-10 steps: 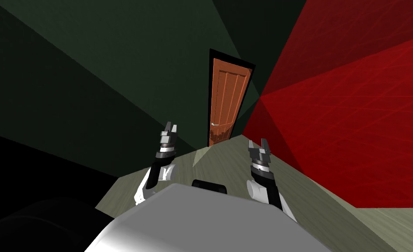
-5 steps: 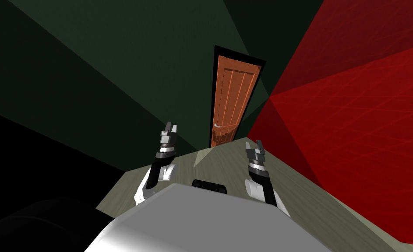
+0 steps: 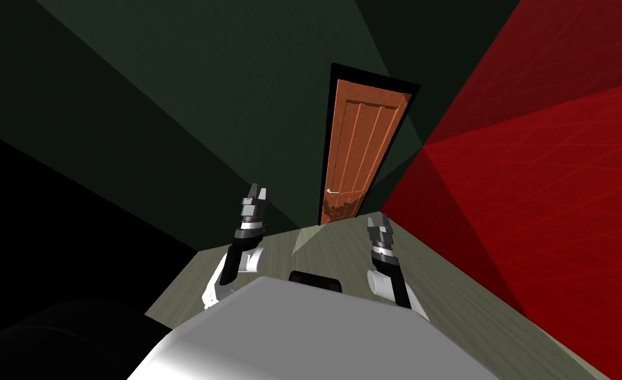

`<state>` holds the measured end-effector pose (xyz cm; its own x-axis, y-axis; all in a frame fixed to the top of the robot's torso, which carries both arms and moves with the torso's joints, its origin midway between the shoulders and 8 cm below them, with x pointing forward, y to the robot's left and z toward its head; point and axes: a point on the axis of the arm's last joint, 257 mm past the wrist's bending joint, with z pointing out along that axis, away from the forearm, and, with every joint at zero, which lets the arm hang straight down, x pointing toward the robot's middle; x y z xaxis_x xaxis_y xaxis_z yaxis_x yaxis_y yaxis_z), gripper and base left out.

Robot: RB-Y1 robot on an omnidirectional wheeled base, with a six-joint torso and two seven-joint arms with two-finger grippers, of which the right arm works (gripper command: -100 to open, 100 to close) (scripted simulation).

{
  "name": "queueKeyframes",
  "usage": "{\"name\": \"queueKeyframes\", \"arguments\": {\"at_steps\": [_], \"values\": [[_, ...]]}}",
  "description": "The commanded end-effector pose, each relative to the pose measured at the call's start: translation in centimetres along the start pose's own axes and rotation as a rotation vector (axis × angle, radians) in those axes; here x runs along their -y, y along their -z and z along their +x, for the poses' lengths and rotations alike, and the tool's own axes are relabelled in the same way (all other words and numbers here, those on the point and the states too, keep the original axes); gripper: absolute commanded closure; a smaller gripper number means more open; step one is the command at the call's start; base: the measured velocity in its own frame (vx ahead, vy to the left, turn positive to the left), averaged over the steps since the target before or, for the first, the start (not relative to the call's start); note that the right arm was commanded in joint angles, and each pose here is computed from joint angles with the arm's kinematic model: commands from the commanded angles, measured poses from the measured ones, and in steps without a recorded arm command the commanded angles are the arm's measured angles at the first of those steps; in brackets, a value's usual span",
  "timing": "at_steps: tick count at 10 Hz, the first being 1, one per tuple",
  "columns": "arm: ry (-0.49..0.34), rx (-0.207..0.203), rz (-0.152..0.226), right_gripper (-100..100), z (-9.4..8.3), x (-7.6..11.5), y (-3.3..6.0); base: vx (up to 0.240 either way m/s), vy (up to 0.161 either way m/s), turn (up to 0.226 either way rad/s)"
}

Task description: Pull the door open

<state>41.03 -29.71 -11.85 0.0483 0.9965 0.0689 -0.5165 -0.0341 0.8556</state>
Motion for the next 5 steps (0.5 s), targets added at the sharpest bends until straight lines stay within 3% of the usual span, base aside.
{"name": "queueKeyframes", "arguments": {"at_steps": [1, 3, 5], "values": [[-0.004, 0.004, 0.023, -100, -0.2, 1.3, 0.12, 0.086, -0.047, 0.189], [-0.009, 0.008, 0.046, -100, -0.6, 2.8, 0.3, 0.088, -0.058, 0.175], [-0.01, 0.012, 0.065, -100, -0.8, 3.9, 0.56, 0.054, -0.03, 0.056]]}}
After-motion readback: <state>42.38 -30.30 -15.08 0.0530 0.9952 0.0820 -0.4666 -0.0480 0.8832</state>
